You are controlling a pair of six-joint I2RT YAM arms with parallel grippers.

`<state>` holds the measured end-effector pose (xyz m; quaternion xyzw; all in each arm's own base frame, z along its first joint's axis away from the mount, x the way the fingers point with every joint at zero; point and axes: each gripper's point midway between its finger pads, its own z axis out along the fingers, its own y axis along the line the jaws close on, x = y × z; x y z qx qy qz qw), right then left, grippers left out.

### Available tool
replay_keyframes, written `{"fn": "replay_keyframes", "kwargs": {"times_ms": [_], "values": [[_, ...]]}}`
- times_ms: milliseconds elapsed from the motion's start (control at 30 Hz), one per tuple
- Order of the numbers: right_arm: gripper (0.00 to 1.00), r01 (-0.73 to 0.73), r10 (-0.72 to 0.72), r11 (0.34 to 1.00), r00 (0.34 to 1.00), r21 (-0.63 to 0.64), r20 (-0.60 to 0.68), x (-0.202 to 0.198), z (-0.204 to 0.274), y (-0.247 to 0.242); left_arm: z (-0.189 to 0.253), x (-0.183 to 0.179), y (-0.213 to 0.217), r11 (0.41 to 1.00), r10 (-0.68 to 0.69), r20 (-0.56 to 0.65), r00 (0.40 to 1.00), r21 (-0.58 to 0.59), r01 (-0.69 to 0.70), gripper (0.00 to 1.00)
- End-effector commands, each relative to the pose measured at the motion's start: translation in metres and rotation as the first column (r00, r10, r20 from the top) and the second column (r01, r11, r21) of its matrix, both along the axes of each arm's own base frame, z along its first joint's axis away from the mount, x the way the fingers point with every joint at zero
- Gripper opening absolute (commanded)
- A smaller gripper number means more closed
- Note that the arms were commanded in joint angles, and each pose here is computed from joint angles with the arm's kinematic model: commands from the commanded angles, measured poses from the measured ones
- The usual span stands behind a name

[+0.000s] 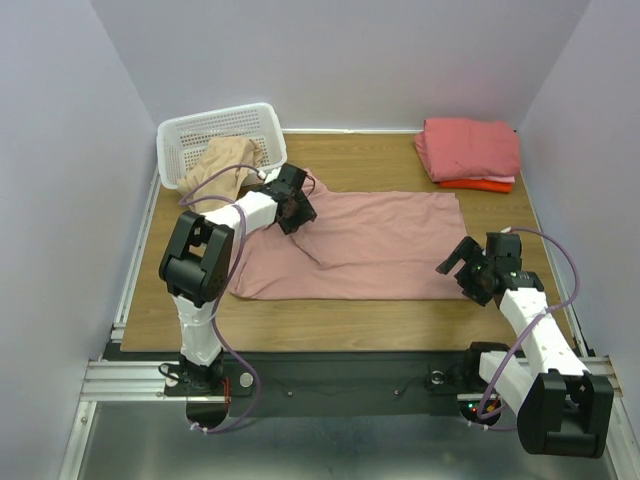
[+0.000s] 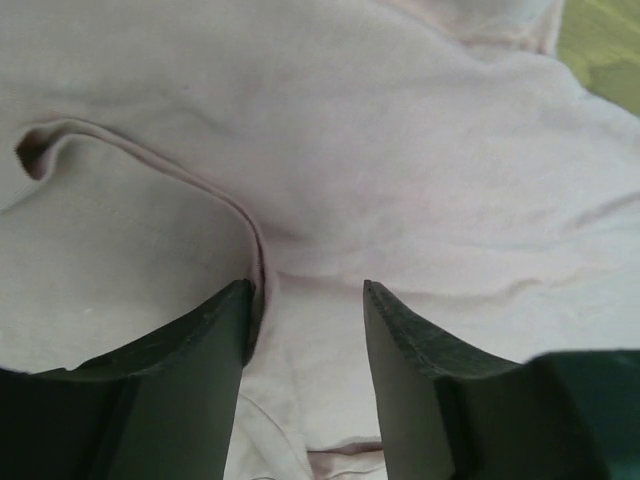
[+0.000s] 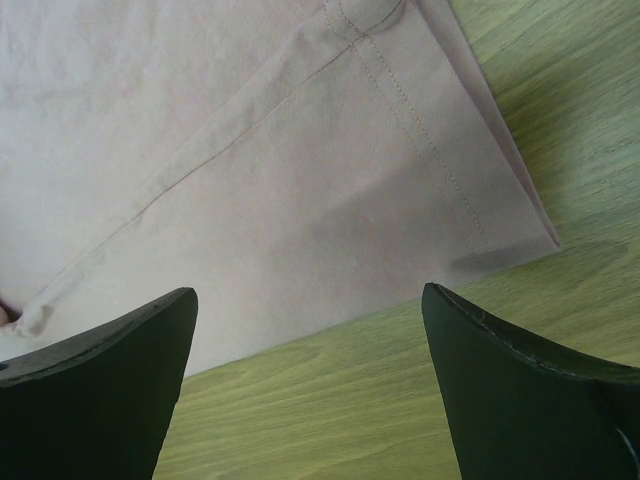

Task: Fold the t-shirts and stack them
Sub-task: Fold the tshirt

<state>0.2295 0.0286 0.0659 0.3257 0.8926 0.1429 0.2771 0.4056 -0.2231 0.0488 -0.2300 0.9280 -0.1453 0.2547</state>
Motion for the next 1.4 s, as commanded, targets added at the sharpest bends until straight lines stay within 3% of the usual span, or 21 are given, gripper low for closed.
{"fn": "replay_keyframes", "kwargs": {"times_ms": [0,300,533,600,767,1000,1133,1367], "values": [[1.0,-0.005,0.005,1.0,0.999,-0.009,0.048,0.009,0.011,-0.002,0.03,0.011,-0.021,0.997,-0.048,0.069,0.996,-0.06,0.052,0.6],[1.0,-0.015,0.015,1.0,0.999,-0.004,0.052,0.01,0.012,0.0,0.029,-0.005,-0.012,0.999,-0.041,0.072,0.997,-0.012,0.042,0.82],[1.0,-0.019,0.019,1.0,0.998,-0.002,0.053,0.009,0.01,0.001,0.049,0.018,-0.018,0.996,-0.088,0.133,0.987,0.034,0.084,0.85],[1.0,-0.02,0.02,1.0,0.998,-0.003,0.054,0.009,0.01,0.001,0.067,0.035,-0.015,0.995,-0.08,0.183,0.98,0.071,0.068,0.99],[1.0,-0.035,0.035,0.999,0.998,0.007,0.049,0.009,0.009,0.003,0.093,0.057,-0.019,0.987,-0.124,0.21,0.97,0.127,0.098,0.98],[1.0,-0.037,0.036,0.999,0.998,0.005,0.06,0.009,0.011,0.003,0.083,-0.003,0.001,0.993,-0.109,0.203,0.973,0.063,0.098,0.99],[1.0,-0.044,0.043,0.999,0.997,0.01,0.057,0.009,0.01,0.005,0.057,-0.044,-0.007,0.988,-0.143,0.176,0.974,-0.032,0.151,0.98],[1.0,-0.053,0.052,0.998,0.997,0.015,0.057,0.008,0.01,0.006,0.026,-0.049,-0.016,0.986,-0.152,0.129,0.98,-0.055,0.16,0.98]]}}
